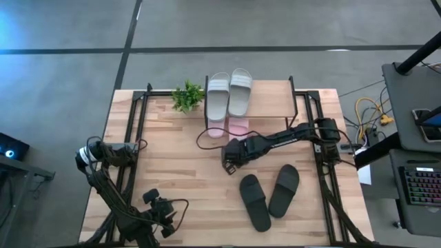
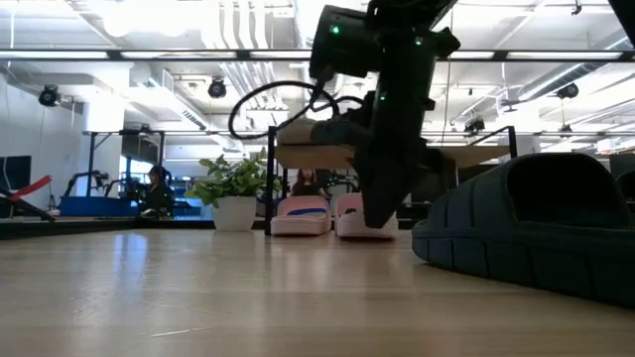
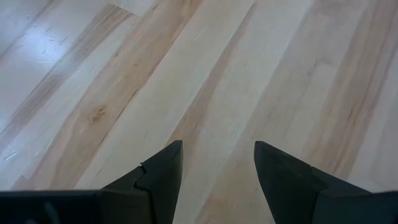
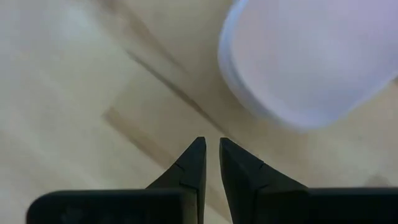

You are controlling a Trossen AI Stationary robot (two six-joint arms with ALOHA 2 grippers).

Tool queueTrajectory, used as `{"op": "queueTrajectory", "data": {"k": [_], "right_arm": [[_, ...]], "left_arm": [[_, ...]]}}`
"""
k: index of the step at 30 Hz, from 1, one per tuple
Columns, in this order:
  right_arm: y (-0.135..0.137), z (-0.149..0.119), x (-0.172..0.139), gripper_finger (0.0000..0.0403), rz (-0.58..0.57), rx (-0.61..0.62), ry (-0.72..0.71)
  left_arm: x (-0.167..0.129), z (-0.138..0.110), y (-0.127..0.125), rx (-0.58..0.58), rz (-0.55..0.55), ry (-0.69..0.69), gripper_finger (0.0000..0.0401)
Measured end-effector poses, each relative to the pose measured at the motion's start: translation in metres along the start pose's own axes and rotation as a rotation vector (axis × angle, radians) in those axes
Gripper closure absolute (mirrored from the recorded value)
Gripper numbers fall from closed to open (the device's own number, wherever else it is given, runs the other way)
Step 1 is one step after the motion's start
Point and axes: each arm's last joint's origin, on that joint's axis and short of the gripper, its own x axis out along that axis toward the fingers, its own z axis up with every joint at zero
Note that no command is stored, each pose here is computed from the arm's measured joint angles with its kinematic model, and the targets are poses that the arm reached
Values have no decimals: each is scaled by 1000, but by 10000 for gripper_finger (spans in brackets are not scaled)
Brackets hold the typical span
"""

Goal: Pick and place slides into the shelf
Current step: Put the pink slides under the shelf

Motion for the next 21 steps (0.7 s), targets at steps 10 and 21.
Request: {"op": "queueTrajectory", "data": {"k": [10, 21], "right_arm": [[-25, 21, 12, 365, -154, -25, -56], [-42, 45, 14, 365, -175, -3, -100]], "left_arm": [[0, 0, 0, 0, 0, 0, 217], [0, 0, 0, -1, 0, 0, 217]]}}
